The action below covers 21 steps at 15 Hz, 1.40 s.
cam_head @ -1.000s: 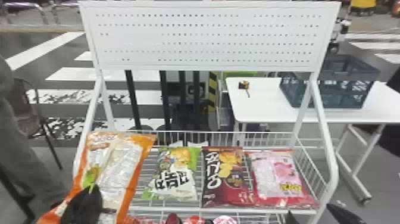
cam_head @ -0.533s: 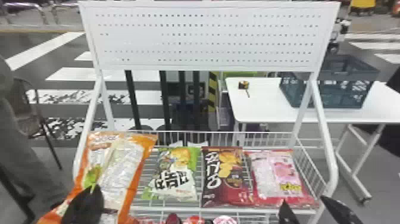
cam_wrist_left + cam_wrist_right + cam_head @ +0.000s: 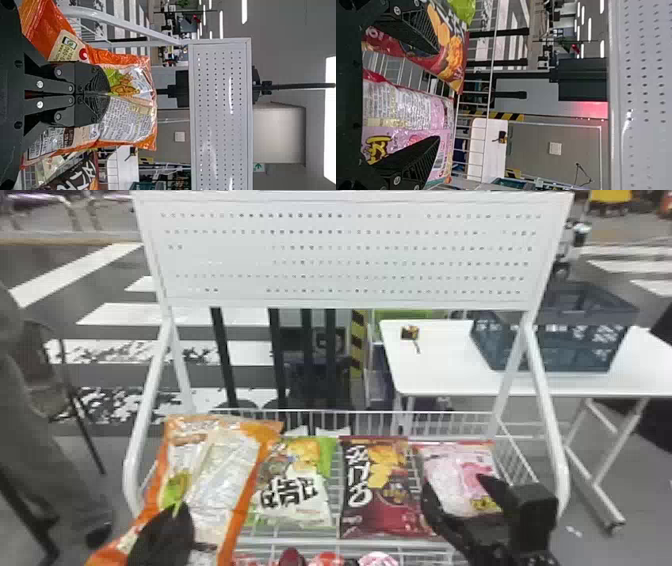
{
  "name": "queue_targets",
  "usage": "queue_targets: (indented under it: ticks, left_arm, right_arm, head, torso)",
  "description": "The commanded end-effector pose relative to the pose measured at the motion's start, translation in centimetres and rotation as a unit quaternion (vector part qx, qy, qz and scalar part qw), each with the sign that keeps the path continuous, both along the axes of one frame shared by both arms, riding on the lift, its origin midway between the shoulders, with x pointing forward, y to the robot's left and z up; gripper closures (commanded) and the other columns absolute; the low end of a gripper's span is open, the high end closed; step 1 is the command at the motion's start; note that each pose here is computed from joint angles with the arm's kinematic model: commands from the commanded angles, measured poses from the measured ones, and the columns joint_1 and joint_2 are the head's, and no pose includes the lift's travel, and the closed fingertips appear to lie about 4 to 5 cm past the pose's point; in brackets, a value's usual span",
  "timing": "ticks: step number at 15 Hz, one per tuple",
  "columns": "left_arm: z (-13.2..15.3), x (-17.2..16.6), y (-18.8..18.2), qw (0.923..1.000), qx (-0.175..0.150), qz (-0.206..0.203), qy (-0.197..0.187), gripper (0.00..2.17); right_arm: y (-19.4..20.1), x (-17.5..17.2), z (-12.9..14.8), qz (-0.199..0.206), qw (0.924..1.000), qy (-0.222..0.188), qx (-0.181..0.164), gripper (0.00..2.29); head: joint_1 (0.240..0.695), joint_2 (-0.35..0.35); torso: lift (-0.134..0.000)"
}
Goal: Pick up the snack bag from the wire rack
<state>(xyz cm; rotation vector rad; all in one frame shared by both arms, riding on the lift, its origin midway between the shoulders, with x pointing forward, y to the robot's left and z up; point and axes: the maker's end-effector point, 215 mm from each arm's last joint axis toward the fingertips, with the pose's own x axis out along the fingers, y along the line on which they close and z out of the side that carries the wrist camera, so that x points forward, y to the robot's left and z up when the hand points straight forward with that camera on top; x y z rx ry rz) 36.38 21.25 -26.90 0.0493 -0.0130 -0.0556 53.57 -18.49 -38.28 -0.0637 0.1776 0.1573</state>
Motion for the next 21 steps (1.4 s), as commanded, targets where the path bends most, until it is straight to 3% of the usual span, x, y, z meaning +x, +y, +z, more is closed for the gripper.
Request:
queue_targets:
  ticks: [1,3,7,9,10,11,13,14,18,21]
  left_arm:
    - [-0.2,0.1,-0.3,1.0,0.002,-0.002,0.003,1.88]
    - [-0.2,0.1,-0.3,1.0,0.003,-0.002,0.003,1.88]
    - [-0.7,0.3,-0.3,1.0,0.003,-0.004,0.007,1.88]
    - [-0.7,0.3,-0.3,1.0,0.004,-0.005,0.006,1.88]
    - [-0.7,0.3,-0.2,1.0,0.004,-0.004,0.006,1.88]
    - [-0.7,0.3,-0.2,1.0,0.004,-0.004,0.006,1.88]
    - [-0.6,0.3,-0.2,1.0,0.005,-0.004,0.005,1.88]
    - [-0.5,0.3,-0.2,1.0,0.004,-0.004,0.005,1.88]
    - [-0.4,0.2,-0.2,1.0,0.005,-0.004,0.005,1.88]
    - [-0.5,0.1,-0.1,1.0,0.005,-0.002,0.006,1.88]
  right_arm:
    - [-2.3,2.7,-1.7,-0.02,0.9995,0.017,-0.015,0.14]
    - [-4.5,3.9,-3.0,-0.039,0.9986,0.033,-0.013,0.15]
    - [-5.1,3.5,-5.2,-0.045,0.9962,0.074,-0.011,0.18]
    - [-5.0,3.0,-6.7,-0.044,0.993,0.11,-0.005,0.28]
    - [-5.0,2.8,-7.4,-0.045,0.9907,0.129,-0.004,0.43]
    - [-4.9,2.7,-7.6,-0.043,0.9898,0.136,-0.003,0.78]
    - [-4.6,2.8,-6.8,-0.045,0.9907,0.128,-0.003,1.99]
    - [-4.6,2.8,-6.6,-0.049,0.9909,0.125,-0.004,2.13]
    - [-4.4,2.9,-4.8,-0.054,0.9932,0.103,-0.007,2.13]
    - [-4.0,1.8,0.5,-0.069,0.9969,0.033,-0.017,2.13]
  head:
    - [0.499,0.0]
    - [0.499,0.0]
    - [0.499,0.0]
    - [0.499,0.0]
    - [0.499,0.0]
    - [0.499,0.0]
    - [0.499,0.0]
    - [0.499,0.0]
    - [0.499,0.0]
    - [0.499,0.0]
  torso:
    - [0.0]
    - [0.0]
    - [0.0]
    - [0.0]
    - [0.0]
    - [0.0]
    - [0.0]
    - [0.0]
    - [0.0]
    - [0.0]
